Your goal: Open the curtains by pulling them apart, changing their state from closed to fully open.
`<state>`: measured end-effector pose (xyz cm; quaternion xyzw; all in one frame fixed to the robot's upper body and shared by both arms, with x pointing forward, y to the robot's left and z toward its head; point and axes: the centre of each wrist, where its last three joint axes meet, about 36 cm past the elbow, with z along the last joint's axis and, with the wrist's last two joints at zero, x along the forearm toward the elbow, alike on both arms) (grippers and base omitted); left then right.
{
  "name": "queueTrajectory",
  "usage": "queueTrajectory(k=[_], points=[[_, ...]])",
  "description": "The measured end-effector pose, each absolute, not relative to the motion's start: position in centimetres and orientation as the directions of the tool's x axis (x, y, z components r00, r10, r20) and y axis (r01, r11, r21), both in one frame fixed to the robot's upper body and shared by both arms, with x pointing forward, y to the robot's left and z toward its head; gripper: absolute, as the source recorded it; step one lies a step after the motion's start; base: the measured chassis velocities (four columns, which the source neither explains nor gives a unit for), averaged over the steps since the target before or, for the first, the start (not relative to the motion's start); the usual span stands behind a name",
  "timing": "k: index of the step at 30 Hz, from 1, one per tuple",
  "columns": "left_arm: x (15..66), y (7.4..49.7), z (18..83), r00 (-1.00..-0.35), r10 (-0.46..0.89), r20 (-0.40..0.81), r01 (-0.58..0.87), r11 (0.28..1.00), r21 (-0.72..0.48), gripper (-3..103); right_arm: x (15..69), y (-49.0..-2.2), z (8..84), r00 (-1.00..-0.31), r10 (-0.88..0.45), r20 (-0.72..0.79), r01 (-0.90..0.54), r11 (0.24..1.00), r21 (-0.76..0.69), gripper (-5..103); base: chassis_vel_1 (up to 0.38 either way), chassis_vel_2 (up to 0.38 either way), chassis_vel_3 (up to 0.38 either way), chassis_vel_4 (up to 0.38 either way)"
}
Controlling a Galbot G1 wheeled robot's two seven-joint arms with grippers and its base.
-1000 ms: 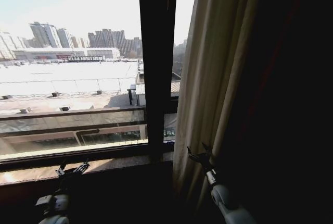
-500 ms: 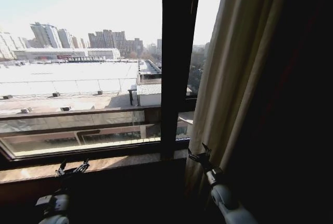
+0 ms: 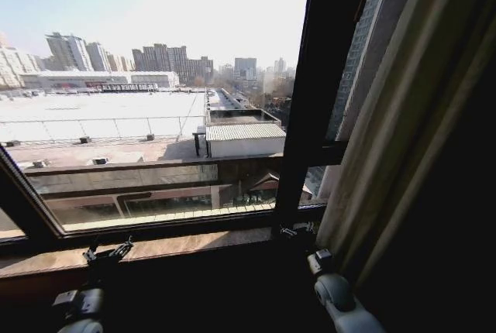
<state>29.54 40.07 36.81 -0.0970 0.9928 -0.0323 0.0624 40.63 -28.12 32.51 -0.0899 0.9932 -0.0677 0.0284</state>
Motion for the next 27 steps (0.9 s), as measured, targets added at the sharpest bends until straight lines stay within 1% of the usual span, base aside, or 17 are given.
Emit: queueTrajectory(k=[27], points=[[29.54, 40.07, 36.81, -0.973, -0.197, -0.118, -0.189, 0.979, -0.076, 100, 40.64, -28.12, 32.51, -0.982, -0.182, -0.044, -0.175, 0.975, -0.140, 100, 0.371, 0.338, -0.374, -0.334]])
